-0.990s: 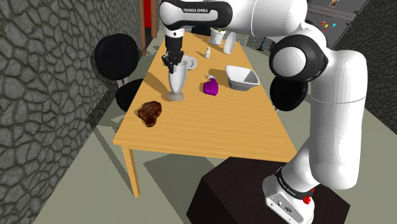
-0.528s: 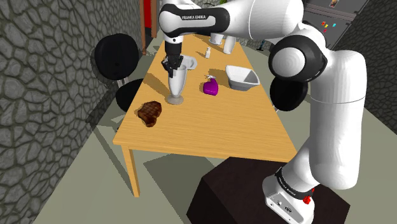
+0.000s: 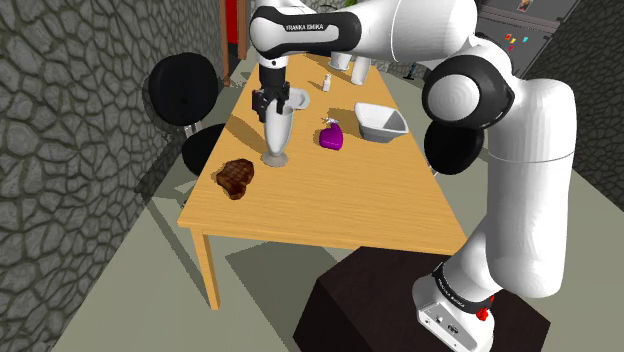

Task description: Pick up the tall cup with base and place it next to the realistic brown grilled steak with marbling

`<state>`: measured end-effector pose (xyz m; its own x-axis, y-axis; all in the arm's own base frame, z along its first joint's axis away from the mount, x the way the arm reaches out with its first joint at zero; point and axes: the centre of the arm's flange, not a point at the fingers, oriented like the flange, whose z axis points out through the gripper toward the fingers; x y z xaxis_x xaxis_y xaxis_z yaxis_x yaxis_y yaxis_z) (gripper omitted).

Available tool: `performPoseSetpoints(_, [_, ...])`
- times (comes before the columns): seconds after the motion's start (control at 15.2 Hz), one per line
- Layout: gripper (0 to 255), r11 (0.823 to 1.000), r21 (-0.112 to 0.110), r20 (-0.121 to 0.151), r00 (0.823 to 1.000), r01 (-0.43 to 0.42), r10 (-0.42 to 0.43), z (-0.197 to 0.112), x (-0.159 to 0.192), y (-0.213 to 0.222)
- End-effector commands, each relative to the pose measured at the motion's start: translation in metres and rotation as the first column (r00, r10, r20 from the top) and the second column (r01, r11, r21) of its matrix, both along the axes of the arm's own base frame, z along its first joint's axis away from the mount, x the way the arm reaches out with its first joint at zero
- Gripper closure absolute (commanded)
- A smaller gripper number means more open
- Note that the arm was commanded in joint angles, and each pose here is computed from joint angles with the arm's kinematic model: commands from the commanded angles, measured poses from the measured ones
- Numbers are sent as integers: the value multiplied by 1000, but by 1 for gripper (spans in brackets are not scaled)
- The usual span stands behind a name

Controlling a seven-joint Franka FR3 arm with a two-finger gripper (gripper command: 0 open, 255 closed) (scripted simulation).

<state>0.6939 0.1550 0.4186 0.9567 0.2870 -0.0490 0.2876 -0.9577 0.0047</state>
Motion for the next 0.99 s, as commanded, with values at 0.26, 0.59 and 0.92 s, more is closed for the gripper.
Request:
performPoseSetpoints(0.26, [0, 1000, 0, 0, 1000, 0, 0, 26, 1, 1])
performPoseSetpoints(0.59, [0, 1000, 0, 0, 1000, 0, 0, 50, 2, 1])
performPoseSetpoints(0.92, [0, 1000, 0, 0, 1000, 0, 0, 50, 2, 1])
